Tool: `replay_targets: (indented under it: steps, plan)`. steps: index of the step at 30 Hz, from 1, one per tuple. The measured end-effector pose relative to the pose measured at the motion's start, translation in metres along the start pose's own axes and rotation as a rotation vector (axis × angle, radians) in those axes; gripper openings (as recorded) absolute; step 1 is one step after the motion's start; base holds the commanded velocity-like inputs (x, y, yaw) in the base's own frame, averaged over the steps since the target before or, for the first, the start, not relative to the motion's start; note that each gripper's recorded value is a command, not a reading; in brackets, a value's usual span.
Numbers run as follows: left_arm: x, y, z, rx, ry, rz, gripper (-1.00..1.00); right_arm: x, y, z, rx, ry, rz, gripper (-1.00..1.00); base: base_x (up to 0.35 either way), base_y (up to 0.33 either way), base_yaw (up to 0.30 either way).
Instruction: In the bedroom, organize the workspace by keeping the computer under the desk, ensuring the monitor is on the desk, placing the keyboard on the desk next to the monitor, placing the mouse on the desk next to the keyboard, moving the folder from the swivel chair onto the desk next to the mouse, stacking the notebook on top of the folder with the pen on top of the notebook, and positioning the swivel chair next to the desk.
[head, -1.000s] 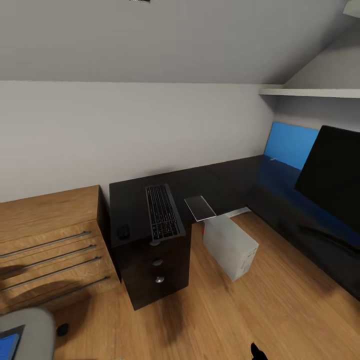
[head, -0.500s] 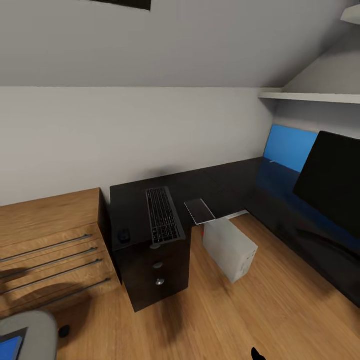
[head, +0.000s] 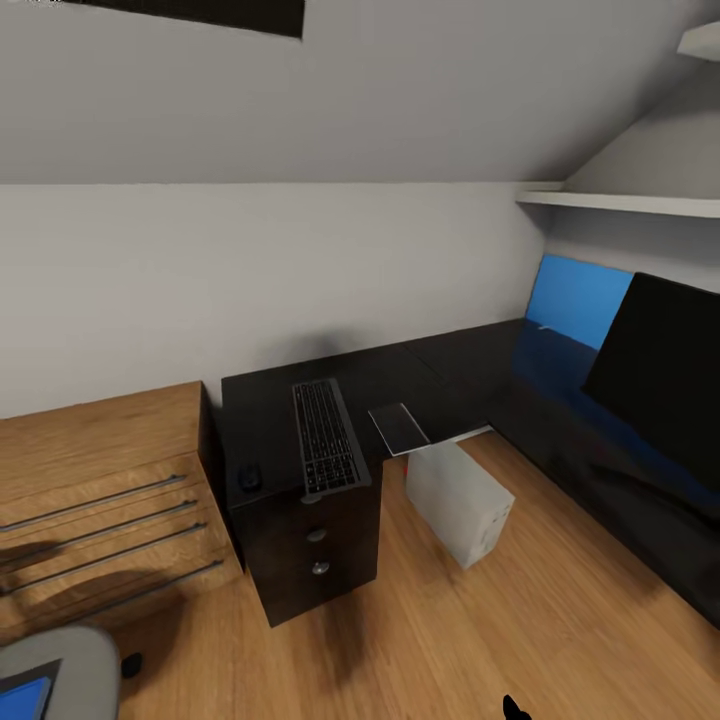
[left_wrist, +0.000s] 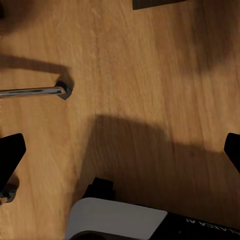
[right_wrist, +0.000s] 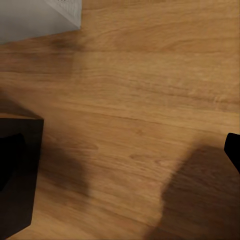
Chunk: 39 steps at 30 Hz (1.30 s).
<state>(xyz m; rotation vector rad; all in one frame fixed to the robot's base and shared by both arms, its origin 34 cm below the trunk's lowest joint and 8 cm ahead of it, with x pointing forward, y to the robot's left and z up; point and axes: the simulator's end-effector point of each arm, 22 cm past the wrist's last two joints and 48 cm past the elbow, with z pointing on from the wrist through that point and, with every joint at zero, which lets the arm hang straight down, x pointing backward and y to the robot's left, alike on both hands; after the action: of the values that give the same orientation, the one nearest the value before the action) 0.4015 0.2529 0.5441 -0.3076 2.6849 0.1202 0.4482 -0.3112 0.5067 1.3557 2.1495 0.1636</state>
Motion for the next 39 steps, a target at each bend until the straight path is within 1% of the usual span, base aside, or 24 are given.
replay_targets:
  steps: [14, 39]
  plan:
    - [-0.004, 0.003, -0.019, -0.006, 0.011, 0.003, 1.0, -0.009, 0.008, -0.018, 0.001, 0.0, 0.0, 1.0, 0.0, 0.0, 0.0]
    - [-0.017, 0.005, -0.052, -0.007, 0.013, 0.004, 1.0, -0.023, 0.021, -0.049, 0.001, 0.001, 0.0, 1.0, 0.0, 0.0, 0.0]
